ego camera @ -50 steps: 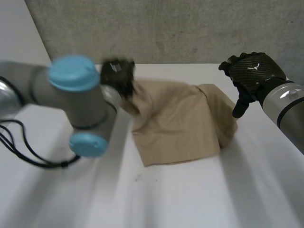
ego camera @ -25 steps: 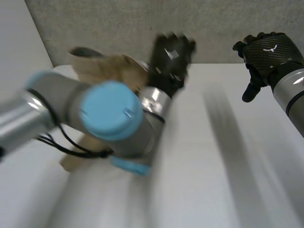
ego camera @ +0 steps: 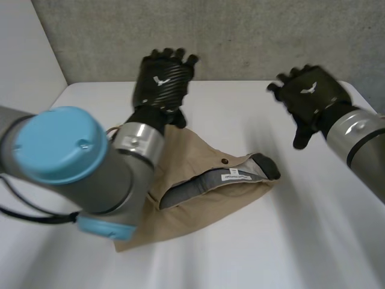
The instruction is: Fold the shorts.
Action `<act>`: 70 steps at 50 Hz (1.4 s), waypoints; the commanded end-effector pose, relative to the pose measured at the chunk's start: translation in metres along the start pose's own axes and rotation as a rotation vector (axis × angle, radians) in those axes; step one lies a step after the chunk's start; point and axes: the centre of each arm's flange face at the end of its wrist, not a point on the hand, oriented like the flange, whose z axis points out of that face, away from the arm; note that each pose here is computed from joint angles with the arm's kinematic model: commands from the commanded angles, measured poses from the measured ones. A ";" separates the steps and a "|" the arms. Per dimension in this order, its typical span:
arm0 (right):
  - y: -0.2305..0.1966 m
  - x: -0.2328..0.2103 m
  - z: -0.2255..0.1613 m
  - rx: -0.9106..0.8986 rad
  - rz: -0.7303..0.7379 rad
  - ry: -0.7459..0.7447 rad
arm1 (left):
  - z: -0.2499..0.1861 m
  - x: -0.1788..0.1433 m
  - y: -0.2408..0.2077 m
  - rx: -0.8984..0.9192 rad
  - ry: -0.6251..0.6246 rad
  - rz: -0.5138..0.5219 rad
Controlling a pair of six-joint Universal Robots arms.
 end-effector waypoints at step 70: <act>0.049 -0.027 0.176 0.195 -0.117 0.451 | -0.083 -0.094 0.064 -0.400 -0.209 0.050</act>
